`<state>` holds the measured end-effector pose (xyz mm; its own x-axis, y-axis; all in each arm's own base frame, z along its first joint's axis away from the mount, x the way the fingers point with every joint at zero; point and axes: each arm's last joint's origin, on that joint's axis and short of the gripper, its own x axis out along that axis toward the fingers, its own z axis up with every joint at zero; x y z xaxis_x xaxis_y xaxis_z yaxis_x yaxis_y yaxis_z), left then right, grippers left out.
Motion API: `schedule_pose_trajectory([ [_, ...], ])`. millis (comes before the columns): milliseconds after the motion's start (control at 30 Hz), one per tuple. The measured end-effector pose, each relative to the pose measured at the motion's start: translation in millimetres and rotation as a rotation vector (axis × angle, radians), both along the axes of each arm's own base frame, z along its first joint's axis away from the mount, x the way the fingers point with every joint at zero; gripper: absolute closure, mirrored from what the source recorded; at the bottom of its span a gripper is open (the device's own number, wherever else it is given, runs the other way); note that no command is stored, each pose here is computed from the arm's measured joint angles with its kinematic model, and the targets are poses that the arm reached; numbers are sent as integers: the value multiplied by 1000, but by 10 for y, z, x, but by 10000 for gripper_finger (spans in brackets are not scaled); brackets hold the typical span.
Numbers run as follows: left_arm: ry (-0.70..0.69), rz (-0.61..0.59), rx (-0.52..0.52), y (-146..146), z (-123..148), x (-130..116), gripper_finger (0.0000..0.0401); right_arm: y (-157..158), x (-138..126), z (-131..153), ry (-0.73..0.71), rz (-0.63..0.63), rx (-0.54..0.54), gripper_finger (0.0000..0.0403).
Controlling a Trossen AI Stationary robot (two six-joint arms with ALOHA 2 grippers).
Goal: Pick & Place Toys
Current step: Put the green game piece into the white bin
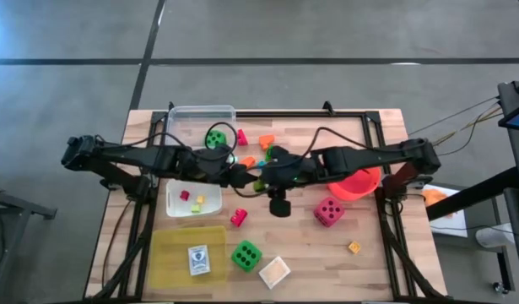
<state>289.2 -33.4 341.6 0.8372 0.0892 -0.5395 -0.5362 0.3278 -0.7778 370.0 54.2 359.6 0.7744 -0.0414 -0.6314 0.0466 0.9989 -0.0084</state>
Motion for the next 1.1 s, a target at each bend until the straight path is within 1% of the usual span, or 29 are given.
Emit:
schedule_pose_trajectory([
  [133, -11, -10, -8, -5, 7, 10, 163, 20, 127, -23, 35, -27, -36, 274],
  [300, -6, -15, -20, -10, 1, 7, 164, 40, 250, -25, 29, -14, -56, 274],
  [367, -6, -25, -25, -13, 2, 8, 164, 40, 258, -3, 34, -19, -61, 274],
  [467, -2, -28, -28, -14, -1, 6, 164, 25, 263, 25, 55, -57, -100, 274],
  [533, -2, -28, -28, -15, -1, 6, 164, 21, 257, 62, 60, -54, -119, 274],
  [633, -4, -26, -30, -14, 1, 5, 164, 19, 250, 124, 37, -60, -127, 274],
  [800, -3, -30, -23, -14, 0, 6, 169, 17, 239, 147, 30, -60, -124, 274],
  [867, -6, -36, -14, -14, 4, 8, 184, 18, 242, 145, 30, -60, -124, 274],
  [933, -8, -45, -1, -14, 6, 10, 210, 18, 244, 142, 30, -60, -124, 274],
  [1067, -19, -53, 15, -14, 17, 15, 286, 13, 258, 129, 27, -92, -130, 274],
  [1100, -22, -53, 18, -14, 20, 17, 306, 8, 255, 126, 29, -106, -142, 268],
])
